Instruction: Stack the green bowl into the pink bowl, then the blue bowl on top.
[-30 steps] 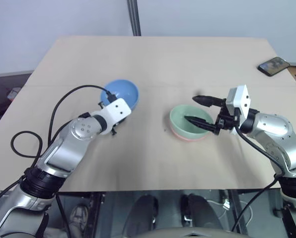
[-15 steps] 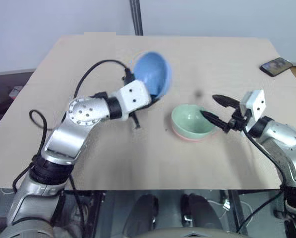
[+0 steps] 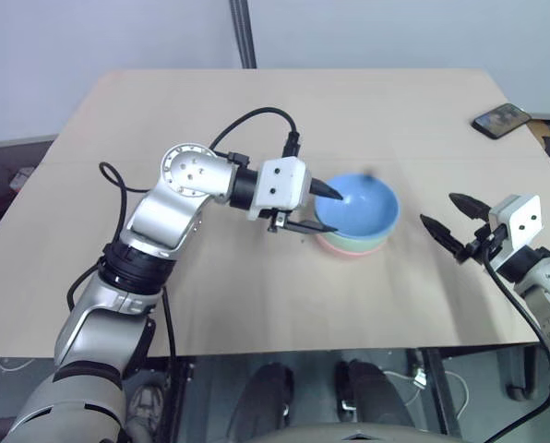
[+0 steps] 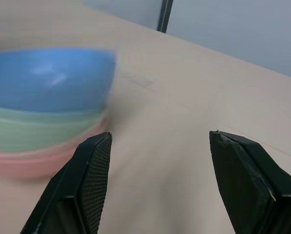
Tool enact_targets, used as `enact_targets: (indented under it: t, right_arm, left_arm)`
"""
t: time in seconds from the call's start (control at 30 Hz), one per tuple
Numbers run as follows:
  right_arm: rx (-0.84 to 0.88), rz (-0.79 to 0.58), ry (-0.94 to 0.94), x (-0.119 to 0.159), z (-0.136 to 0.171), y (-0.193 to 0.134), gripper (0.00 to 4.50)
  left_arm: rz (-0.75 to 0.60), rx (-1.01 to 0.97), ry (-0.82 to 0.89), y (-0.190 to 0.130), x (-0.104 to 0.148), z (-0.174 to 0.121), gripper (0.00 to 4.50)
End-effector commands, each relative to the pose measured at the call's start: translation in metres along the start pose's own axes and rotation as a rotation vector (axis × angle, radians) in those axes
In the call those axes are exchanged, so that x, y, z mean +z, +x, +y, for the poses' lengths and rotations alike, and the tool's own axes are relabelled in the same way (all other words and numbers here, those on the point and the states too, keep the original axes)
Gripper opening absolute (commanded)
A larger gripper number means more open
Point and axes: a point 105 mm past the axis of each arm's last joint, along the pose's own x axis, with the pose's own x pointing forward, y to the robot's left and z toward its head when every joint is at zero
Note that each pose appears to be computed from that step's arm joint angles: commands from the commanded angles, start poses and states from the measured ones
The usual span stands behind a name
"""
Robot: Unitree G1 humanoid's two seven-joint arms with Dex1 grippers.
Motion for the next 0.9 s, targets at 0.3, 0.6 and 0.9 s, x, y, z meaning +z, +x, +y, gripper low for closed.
enact_targets:
  t: [0.3, 0.6, 0.9]
  right_arm:
    - [0.186, -0.004, -0.077, 0.005, 0.008, 0.011, 3.59]
    - [0.373, 0.091, -0.091, -0.007, 0.002, 0.006, 4.50]
    - [0.355, 0.199, -0.031, -0.018, -0.031, -0.028, 4.50]
  left_arm:
    - [-0.084, 0.645, -0.548, -0.081, -0.042, -0.028, 3.37]
    - [0.032, 0.817, -0.689, -0.108, -0.046, -0.098, 4.47]
    - [0.115, 0.831, -0.698, -0.127, -0.035, -0.124, 4.47]
